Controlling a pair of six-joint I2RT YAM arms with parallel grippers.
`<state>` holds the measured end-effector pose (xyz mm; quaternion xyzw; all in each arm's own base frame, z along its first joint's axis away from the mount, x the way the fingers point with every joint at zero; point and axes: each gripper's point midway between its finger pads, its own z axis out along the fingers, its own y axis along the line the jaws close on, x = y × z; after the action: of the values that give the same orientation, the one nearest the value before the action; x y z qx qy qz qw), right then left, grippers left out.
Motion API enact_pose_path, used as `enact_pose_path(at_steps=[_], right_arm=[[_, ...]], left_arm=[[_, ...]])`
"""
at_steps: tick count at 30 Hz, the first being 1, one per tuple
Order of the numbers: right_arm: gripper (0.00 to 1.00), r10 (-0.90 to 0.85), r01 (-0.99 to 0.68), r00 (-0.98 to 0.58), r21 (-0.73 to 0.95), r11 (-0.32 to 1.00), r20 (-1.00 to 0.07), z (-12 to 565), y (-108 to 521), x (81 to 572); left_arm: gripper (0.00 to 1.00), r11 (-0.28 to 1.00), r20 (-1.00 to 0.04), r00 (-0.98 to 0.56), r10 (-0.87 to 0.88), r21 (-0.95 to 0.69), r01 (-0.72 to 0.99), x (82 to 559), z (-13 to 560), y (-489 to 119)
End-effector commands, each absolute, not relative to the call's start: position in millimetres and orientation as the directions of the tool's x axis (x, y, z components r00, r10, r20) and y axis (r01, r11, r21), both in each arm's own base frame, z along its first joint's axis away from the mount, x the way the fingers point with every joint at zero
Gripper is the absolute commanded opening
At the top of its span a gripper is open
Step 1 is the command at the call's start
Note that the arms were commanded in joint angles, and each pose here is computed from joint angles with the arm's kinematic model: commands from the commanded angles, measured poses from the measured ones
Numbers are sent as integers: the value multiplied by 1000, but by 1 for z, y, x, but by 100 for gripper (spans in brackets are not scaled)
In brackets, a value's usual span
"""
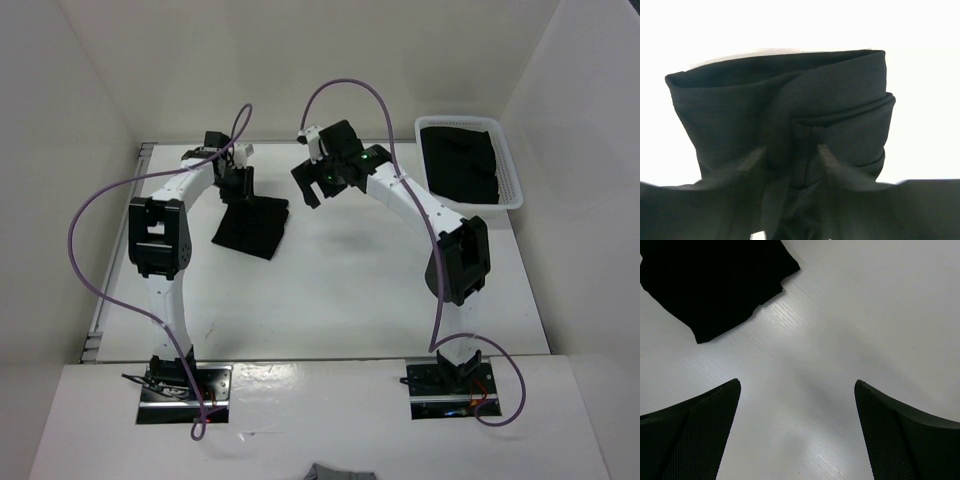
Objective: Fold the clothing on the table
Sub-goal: Fold the skirt
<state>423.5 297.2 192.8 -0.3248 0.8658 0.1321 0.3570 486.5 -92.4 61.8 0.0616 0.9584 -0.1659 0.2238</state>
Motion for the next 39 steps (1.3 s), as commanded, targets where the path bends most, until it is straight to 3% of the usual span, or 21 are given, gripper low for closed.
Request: enact_pose_path(at_steps=[1, 5, 10, 24, 38, 39], right_arm=[[99, -417, -640, -467, -28, 768, -780, 225, 292, 434], [99, -411, -639, -457, -30, 768, -789, 230, 291, 432], [99, -415, -640, -463, -29, 768, -784, 227, 290, 431], [99, -425, -657, -479, -7, 754, -768, 212, 293, 427], [99, -440, -695, -487, 29, 719, -755, 198, 298, 416], [99, -440, -695, -487, 29, 719, -755, 198, 298, 416]], left_arm=[[45, 919, -487, -872, 56, -317, 236, 495, 74, -98], [26, 914, -508, -859, 55, -320, 248, 495, 83, -99], [15, 917, -523, -848, 80, -295, 268, 492, 88, -96], [9, 952, -642, -757, 123, -140, 274, 491, 135, -64], [7, 993, -540, -841, 30, -82, 88, 494, 65, -1], [11, 994, -539, -842, 20, -76, 72, 494, 65, 1]])
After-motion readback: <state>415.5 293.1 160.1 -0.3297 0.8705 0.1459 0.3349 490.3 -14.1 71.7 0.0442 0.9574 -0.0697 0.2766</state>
